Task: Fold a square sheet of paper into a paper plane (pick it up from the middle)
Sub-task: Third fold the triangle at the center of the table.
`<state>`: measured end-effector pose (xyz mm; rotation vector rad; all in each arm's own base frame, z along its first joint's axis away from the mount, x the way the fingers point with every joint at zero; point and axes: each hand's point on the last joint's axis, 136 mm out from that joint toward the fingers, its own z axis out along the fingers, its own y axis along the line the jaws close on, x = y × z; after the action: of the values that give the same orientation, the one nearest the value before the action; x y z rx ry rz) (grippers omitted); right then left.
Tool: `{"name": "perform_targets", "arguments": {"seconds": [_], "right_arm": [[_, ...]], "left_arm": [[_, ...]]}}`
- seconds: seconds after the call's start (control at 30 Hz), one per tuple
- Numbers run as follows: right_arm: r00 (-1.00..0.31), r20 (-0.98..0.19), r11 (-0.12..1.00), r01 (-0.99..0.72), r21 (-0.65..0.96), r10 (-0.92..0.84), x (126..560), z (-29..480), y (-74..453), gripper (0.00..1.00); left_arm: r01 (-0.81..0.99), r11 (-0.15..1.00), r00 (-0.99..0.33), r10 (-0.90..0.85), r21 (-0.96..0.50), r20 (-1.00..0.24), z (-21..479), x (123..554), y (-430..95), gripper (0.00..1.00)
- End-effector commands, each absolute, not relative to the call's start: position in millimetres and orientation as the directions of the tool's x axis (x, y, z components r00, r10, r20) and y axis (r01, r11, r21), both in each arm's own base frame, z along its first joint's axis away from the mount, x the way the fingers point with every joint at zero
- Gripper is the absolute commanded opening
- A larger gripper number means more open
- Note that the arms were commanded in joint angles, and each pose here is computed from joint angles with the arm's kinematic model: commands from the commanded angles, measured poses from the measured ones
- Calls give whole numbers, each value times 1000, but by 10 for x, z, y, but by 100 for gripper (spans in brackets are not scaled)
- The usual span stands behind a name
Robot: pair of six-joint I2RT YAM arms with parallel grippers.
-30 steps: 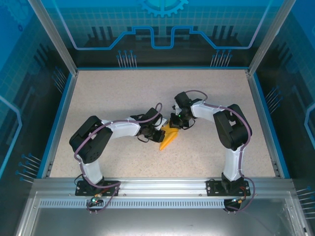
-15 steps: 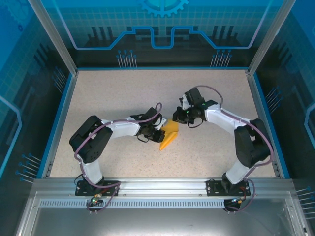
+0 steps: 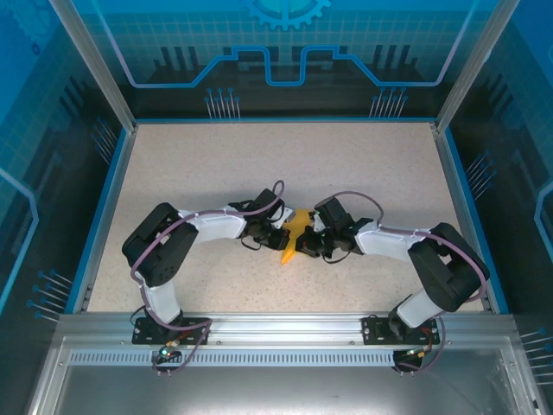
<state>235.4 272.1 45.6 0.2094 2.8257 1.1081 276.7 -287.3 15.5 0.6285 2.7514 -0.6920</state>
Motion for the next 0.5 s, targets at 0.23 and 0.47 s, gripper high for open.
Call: {"name": "perform_targets", "arguments": {"seconds": [0.23, 0.47], "right_arm": [[-978, 9, 676, 150, 721, 207, 2320, 318, 3000, 3], [-974, 27, 690, 179, 702, 225, 2199, 214, 2908, 3]], "left_arm": [[451, 793, -890, 369, -408, -267, 23, 2680, -2854, 0], [454, 790, -889, 373, -411, -264, 16, 2674, -2861, 0]]}}
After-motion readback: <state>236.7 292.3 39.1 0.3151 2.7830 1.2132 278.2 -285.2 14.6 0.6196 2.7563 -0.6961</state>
